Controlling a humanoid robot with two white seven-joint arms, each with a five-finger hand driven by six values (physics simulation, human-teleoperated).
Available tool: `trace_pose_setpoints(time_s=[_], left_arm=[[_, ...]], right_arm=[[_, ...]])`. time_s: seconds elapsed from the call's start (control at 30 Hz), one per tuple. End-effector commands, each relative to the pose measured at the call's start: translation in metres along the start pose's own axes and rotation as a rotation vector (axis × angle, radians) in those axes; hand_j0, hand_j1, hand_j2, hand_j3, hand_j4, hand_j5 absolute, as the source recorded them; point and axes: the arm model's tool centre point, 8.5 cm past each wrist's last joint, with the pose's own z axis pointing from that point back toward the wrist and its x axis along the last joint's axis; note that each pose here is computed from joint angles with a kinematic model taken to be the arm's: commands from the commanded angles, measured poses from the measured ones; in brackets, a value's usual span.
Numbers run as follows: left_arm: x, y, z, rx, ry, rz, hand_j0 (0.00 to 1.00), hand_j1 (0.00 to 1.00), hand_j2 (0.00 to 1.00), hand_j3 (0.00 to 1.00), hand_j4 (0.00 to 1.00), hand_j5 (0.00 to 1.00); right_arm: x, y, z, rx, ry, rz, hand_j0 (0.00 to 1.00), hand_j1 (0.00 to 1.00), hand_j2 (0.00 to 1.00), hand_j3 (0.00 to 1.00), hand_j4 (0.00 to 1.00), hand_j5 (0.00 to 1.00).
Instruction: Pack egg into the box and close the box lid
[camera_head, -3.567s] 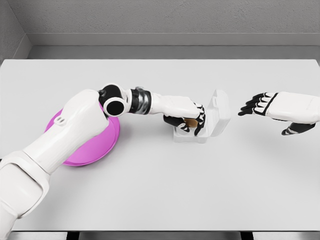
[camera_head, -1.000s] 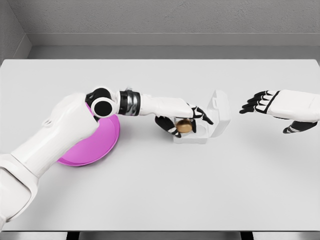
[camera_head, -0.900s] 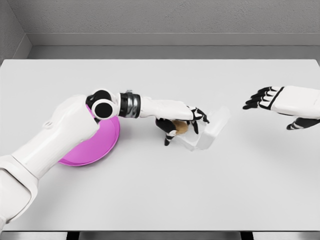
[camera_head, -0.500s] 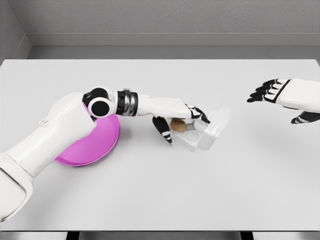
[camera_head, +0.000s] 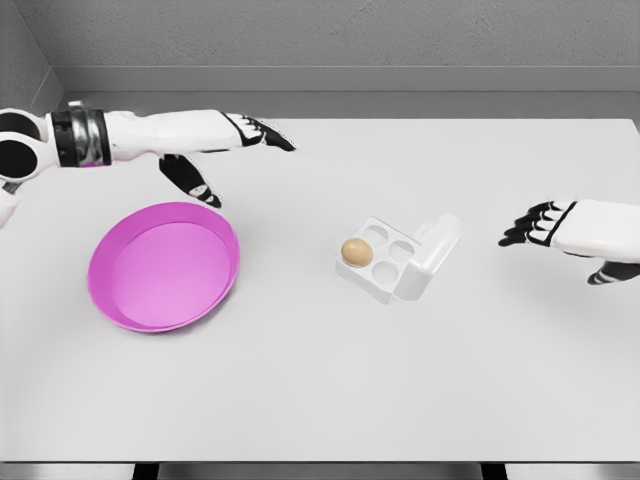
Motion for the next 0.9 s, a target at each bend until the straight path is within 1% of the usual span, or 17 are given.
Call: trace_pose_setpoints(time_s=[0.0, 0.03, 0.13, 0.17, 0.2, 0.33, 0.37, 0.4, 0.47, 0.6, 0.87], left_arm=[[-0.013, 0.009, 0.046, 0.020, 0.086, -0.008, 1.00, 1.00, 1.00, 1.00, 1.00, 1.00], [-0.014, 0.007, 0.046, 0.016, 0.087, -0.005, 1.00, 1.00, 1.00, 1.00, 1.00, 1.00], [-0.017, 0.006, 0.055, 0.013, 0.109, -0.003, 1.00, 1.00, 1.00, 1.00, 1.00, 1.00], [-0.018, 0.006, 0.056, 0.014, 0.111, -0.004, 1.00, 1.00, 1.00, 1.00, 1.00, 1.00], [-0.019, 0.006, 0.061, 0.013, 0.121, -0.004, 1.00, 1.00, 1.00, 1.00, 1.00, 1.00], [-0.014, 0.003, 0.055, 0.006, 0.099, -0.006, 1.00, 1.00, 1.00, 1.00, 1.00, 1.00], [-0.010, 0.003, 0.053, 0.005, 0.089, -0.012, 1.00, 1.00, 1.00, 1.00, 1.00, 1.00], [-0.010, -0.001, 0.052, 0.000, 0.086, -0.006, 1.00, 1.00, 1.00, 1.00, 1.00, 1.00], [-0.010, -0.001, 0.052, -0.002, 0.086, -0.007, 1.00, 1.00, 1.00, 1.00, 1.00, 1.00], [-0.007, 0.000, 0.050, -0.002, 0.075, -0.013, 1.00, 1.00, 1.00, 1.00, 1.00, 1.00], [-0.003, -0.002, 0.044, -0.008, 0.059, -0.017, 1.00, 1.00, 1.00, 1.00, 1.00, 1.00]], right_arm=[[-0.001, 0.001, 0.001, 0.013, 0.011, 0.010, 1.00, 1.00, 1.00, 1.00, 1.00, 1.00], [0.000, 0.006, -0.001, 0.022, 0.010, 0.006, 1.00, 1.00, 1.00, 1.00, 1.00, 1.00], [0.002, 0.011, -0.005, 0.042, 0.006, 0.015, 1.00, 1.00, 1.00, 1.00, 1.00, 1.00], [0.006, 0.017, -0.012, 0.055, -0.010, 0.008, 1.00, 1.00, 1.00, 1.00, 1.00, 1.00], [0.009, 0.020, -0.018, 0.058, -0.016, 0.013, 1.00, 1.00, 1.00, 1.00, 1.00, 1.00], [0.017, 0.033, -0.030, 0.094, -0.044, 0.014, 1.00, 1.00, 1.00, 1.00, 1.00, 1.00], [0.020, 0.033, -0.033, 0.097, -0.054, 0.020, 1.00, 1.00, 1.00, 1.00, 1.00, 1.00], [0.021, 0.032, -0.033, 0.095, -0.056, 0.021, 1.00, 1.00, 1.00, 1.00, 1.00, 1.00], [0.021, 0.032, -0.033, 0.095, -0.057, 0.022, 1.00, 1.00, 1.00, 1.00, 1.00, 1.00], [0.029, 0.034, -0.050, 0.074, -0.083, 0.024, 1.00, 1.00, 1.00, 1.00, 1.00, 1.00], [0.037, 0.029, -0.064, 0.031, -0.112, 0.013, 1.00, 1.00, 1.00, 1.00, 1.00, 1.00]])
